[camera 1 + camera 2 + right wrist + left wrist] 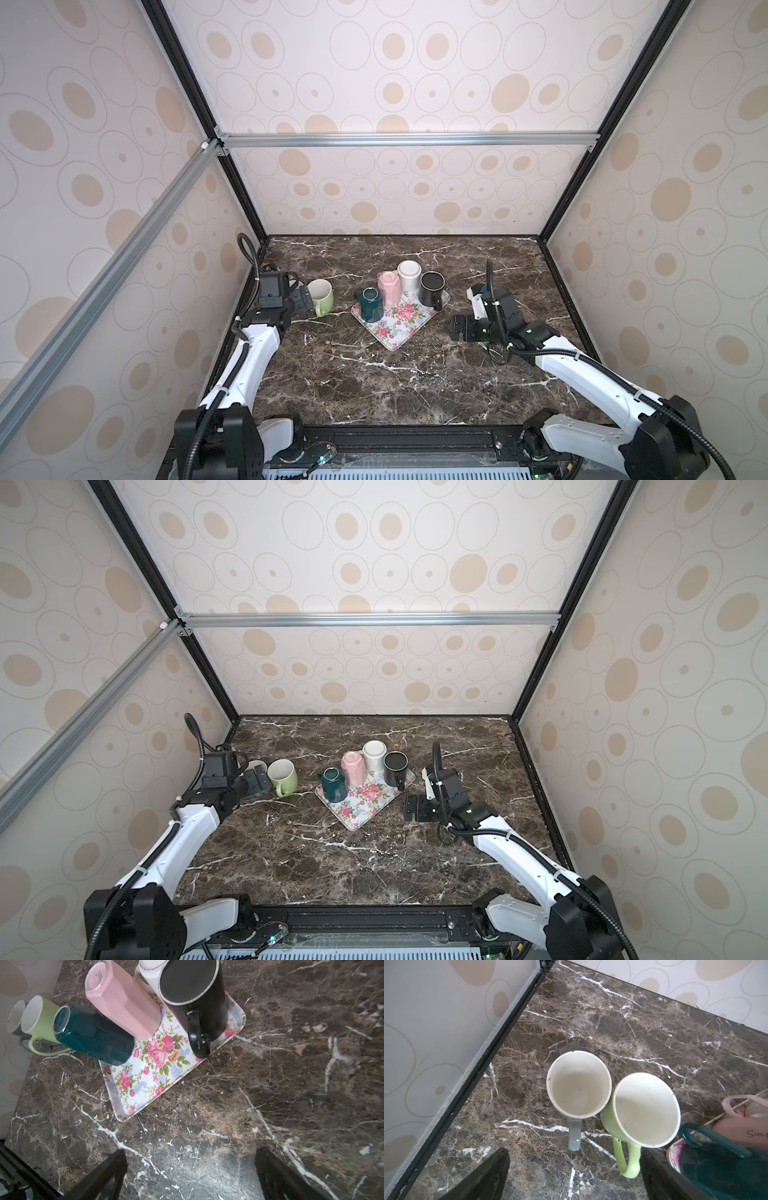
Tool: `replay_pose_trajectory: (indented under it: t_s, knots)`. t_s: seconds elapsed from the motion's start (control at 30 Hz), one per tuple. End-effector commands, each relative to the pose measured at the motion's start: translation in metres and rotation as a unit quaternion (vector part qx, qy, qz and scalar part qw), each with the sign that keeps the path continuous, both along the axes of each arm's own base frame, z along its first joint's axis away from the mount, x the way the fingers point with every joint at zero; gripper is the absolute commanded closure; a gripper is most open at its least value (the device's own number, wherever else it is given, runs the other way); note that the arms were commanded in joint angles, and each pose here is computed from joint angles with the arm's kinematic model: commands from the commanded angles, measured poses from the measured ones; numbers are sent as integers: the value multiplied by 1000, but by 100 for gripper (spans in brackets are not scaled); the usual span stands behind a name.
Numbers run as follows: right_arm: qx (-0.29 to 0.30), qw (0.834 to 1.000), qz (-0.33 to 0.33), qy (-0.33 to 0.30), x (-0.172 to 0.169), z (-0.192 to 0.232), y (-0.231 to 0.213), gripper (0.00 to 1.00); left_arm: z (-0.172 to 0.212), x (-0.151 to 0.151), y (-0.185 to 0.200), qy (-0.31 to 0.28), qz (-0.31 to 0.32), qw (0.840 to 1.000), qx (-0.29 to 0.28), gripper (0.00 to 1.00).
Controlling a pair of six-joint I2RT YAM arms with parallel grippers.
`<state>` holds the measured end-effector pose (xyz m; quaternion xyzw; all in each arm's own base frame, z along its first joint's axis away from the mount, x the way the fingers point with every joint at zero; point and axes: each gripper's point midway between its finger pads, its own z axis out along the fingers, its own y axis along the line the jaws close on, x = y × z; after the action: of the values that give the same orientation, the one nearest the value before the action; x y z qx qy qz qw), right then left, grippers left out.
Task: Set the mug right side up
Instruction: 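Open the left gripper off the grey mug while the right moves toward the black mug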
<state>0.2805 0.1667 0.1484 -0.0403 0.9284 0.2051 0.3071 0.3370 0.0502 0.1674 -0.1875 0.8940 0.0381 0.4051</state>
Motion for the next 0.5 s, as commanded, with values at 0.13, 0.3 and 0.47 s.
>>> replay_pose_trajectory:
  t_s: [0.13, 0.3, 0.47]
  knots:
    - [-68, 997, -2, 39, -9, -19, -21, 0, -9, -29, -7, -10, -7, 1000, -21, 2]
    - [-96, 995, -6, 32, -1, -29, -27, 0, -7, -44, -23, -43, -44, 997, -44, 2]
    - [-66, 996, -15, 60, 3, -37, -16, 0, 19, -53, -38, -95, -79, 991, -57, 2]
